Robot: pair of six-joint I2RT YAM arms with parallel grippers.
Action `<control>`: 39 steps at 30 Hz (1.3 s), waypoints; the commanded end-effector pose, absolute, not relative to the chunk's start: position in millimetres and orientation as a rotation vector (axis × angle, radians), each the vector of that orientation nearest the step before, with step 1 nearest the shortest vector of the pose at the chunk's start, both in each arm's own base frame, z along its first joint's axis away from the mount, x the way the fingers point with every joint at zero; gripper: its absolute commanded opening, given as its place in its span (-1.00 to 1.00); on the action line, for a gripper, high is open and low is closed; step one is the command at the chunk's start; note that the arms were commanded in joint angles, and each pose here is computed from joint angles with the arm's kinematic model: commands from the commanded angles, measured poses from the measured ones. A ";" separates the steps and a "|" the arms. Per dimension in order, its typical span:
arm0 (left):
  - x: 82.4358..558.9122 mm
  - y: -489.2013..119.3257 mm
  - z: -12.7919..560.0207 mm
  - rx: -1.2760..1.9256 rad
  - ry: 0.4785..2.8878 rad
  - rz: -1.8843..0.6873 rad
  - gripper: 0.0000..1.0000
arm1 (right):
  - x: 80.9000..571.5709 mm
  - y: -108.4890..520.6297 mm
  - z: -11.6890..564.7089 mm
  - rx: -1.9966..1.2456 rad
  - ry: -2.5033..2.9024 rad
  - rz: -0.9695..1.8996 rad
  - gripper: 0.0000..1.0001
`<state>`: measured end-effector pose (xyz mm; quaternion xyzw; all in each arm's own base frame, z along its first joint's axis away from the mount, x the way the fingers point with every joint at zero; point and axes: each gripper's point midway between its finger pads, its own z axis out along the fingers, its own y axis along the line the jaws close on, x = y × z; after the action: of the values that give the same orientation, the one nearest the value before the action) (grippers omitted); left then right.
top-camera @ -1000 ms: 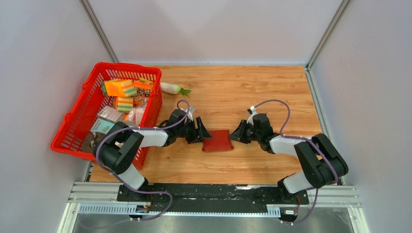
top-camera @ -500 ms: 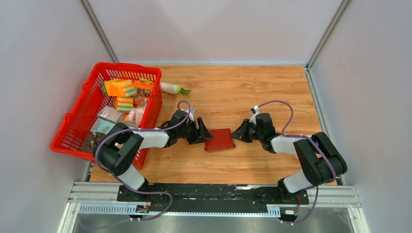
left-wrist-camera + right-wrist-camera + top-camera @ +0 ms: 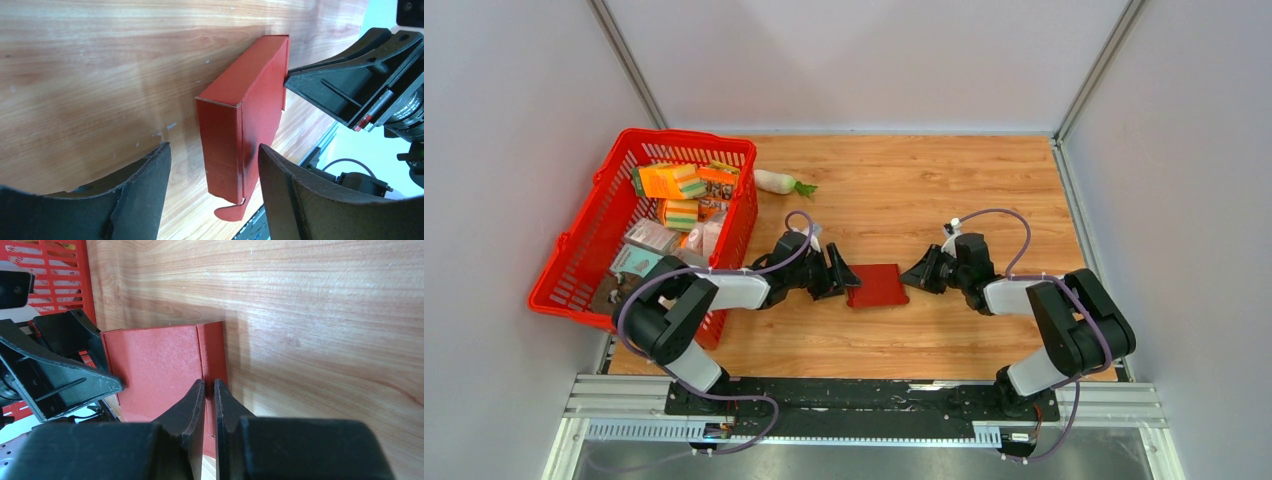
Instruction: Fold the paper box
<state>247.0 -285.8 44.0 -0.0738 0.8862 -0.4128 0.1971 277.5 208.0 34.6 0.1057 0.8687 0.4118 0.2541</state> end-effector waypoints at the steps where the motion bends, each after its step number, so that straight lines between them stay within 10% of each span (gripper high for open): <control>1: 253.6 -309.2 62.7 -0.180 2.402 -1.308 0.36 | 260.9 180.5 -10.5 0.383 2.497 0.920 -0.77; 13: 245.8 -302.5 64.7 -0.140 2.428 -1.264 -0.50 | 269.5 180.7 19.1 0.287 2.450 0.871 -0.30; 22: 225.2 -284.9 76.6 -0.103 2.516 -1.296 -0.58 | 244.6 195.9 104.7 -0.102 2.255 0.520 1.00; 39: 190.5 -263.9 141.6 -0.102 2.451 -1.571 -0.48 | 178.3 313.4 147.5 -0.843 1.561 -0.348 0.93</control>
<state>206.7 -267.3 129.6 -0.0393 0.8471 -0.5118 0.1376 149.7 325.4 110.6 -0.4279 0.7304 0.0077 0.5323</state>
